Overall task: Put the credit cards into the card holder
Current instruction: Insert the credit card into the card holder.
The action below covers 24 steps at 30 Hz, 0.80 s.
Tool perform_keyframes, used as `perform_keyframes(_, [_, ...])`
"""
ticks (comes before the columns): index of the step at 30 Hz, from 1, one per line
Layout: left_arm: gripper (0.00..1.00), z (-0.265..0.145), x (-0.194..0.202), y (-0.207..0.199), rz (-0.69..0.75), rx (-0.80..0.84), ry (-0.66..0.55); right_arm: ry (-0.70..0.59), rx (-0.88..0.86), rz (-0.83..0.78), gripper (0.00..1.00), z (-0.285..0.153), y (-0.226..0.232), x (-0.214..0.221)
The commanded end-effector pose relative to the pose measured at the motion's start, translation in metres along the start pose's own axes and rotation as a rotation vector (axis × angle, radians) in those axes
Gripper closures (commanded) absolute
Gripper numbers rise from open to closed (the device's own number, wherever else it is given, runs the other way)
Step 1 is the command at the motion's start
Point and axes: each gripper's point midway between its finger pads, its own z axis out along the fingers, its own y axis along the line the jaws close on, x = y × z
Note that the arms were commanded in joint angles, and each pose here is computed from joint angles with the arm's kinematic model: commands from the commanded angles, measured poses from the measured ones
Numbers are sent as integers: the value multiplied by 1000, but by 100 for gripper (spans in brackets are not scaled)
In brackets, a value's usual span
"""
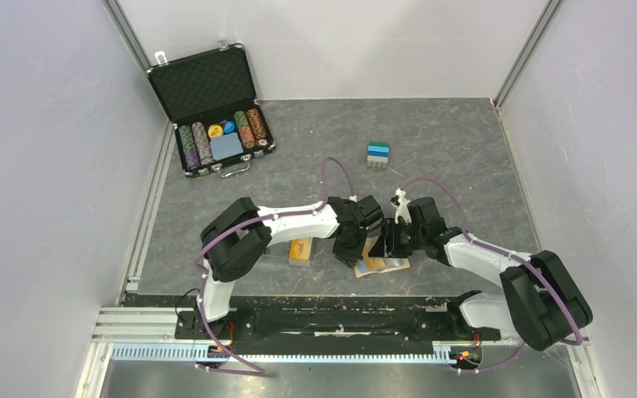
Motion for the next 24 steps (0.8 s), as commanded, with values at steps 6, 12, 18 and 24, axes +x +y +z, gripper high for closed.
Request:
perform_keyframes(6, [86, -18, -3, 39, -29, -154, -68, 67, -34, 26, 85, 3, 12, 19])
perform_keyframes(12, [78, -32, 0, 48, -11, -185, -77, 82, -25, 20, 86, 5, 16, 26])
perform_keyframes(18, [68, -48, -4, 35, -35, -91, -126, 38, -14, 2, 61, 0, 21, 14])
perform_keyframes(24, [63, -48, -7, 26, -86, 20, -138, 22, 59, -48, 43, -9, 17, 3])
